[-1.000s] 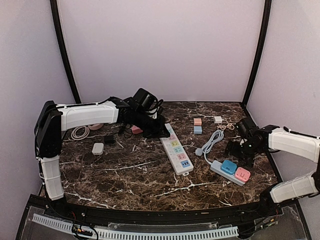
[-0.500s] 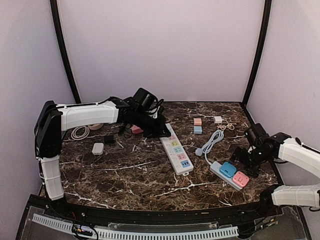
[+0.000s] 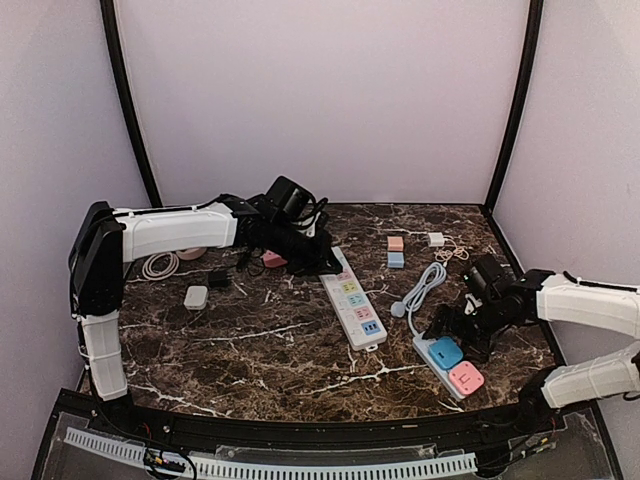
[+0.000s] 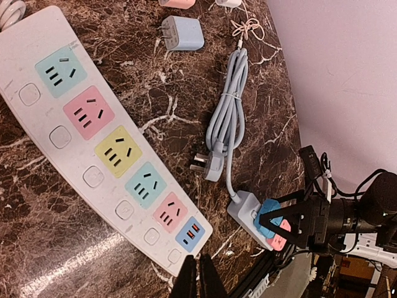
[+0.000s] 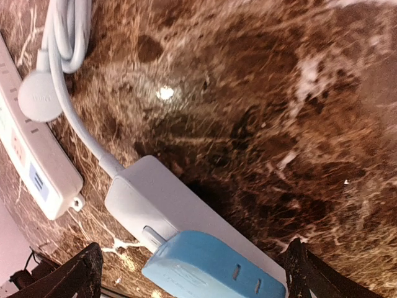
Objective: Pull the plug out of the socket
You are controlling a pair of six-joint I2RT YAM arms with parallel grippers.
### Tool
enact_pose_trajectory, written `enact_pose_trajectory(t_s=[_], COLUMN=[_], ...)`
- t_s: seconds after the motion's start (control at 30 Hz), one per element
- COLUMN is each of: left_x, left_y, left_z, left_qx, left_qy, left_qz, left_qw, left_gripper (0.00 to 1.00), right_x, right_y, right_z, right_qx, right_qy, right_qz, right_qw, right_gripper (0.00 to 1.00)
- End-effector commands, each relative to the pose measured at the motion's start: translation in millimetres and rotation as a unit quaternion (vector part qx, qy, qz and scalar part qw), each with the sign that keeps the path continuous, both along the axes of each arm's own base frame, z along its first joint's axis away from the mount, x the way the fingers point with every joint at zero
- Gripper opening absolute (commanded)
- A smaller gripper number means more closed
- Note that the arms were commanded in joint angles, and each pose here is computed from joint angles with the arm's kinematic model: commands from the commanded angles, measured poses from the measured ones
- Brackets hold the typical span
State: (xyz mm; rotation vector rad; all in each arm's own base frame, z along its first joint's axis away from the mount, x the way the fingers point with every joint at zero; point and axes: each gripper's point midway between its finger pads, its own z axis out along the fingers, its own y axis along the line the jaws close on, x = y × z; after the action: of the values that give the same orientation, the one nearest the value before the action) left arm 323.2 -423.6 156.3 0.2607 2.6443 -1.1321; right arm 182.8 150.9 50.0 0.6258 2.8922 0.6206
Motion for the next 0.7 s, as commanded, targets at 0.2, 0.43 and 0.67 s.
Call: enact_pose_trajectory(t_s=[0.2, 0.43, 0.67], left_x=[0, 1, 1], left_y=[4, 4, 5], left_z=[13, 13, 13], left_qx=[-0.010, -0.010, -0.008], left_qy=[-0.013, -0.012, -0.011], left_qz=[-0.005, -0.003, -0.003], left_qw=[1.000, 1.000, 1.000], left_gripper=[0.04, 0.03, 0.03], right_x=[-11, -20, -19], right_y=[28, 34, 30], right_z=[4, 12, 19], right_qx=[0.019, 0.011, -0.006], right_qy=[0.004, -0.011, -0.019], right_qz=[0.111, 0.162, 0.166], right_qw=[0.994, 0.987, 0.986], right_gripper=[0.98, 0.80, 0.59])
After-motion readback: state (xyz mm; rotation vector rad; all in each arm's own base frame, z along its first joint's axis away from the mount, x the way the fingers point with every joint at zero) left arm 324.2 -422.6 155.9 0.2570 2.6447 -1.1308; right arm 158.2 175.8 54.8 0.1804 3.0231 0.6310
